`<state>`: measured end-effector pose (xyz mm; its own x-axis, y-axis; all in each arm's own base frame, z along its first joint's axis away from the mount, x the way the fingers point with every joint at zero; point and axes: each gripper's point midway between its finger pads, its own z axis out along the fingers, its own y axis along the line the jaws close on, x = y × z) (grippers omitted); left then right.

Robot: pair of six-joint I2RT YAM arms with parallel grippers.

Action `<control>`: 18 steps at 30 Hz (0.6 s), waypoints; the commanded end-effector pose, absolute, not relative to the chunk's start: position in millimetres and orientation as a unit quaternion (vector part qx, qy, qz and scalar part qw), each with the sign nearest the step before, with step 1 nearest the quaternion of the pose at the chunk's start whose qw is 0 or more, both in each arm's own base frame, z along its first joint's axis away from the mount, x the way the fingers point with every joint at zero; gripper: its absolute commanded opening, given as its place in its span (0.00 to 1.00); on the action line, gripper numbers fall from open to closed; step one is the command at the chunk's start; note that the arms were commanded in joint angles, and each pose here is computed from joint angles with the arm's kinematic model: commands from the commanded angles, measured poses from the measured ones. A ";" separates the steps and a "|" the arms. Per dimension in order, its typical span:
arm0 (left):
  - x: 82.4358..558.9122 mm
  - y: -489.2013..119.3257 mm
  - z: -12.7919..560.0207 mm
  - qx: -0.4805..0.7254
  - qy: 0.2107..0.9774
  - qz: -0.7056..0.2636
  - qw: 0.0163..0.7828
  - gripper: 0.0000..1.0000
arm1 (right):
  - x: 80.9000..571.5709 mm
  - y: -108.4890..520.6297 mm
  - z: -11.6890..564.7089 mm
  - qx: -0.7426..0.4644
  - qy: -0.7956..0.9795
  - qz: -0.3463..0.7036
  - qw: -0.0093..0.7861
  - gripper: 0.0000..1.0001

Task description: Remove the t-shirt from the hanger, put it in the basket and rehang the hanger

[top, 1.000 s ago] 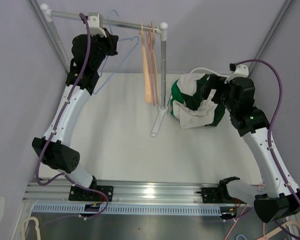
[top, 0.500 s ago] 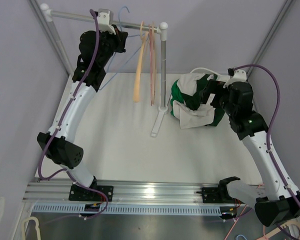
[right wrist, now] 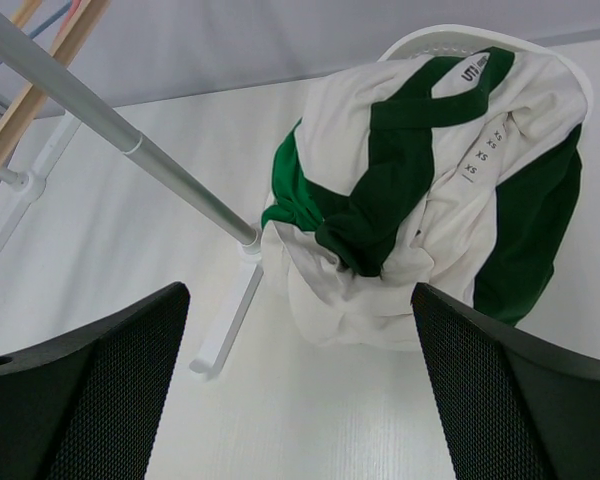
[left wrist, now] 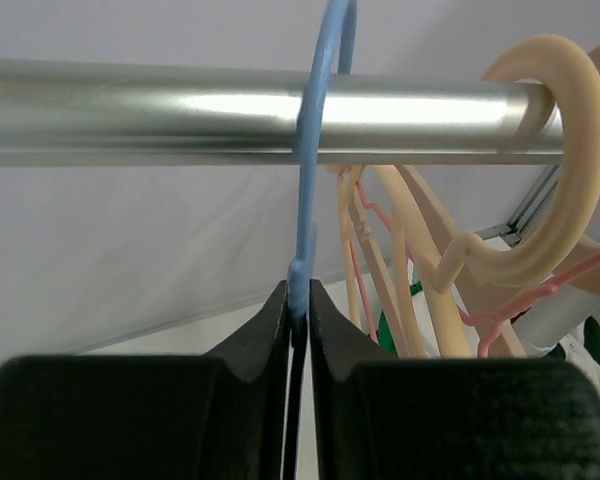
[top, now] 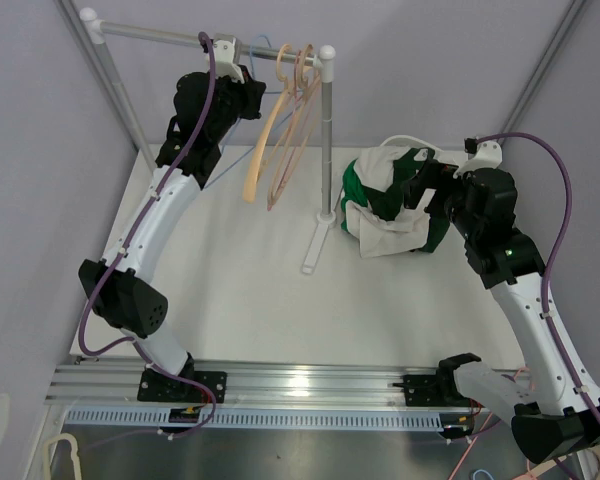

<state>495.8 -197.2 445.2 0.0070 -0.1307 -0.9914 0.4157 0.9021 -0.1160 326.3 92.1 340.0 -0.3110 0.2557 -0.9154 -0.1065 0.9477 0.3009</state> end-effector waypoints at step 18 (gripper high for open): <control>380.2 -111.9 497.9 0.014 0.657 -0.119 0.744 0.99 | 347.8 66.9 401.4 0.103 0.752 0.112 0.641 1.00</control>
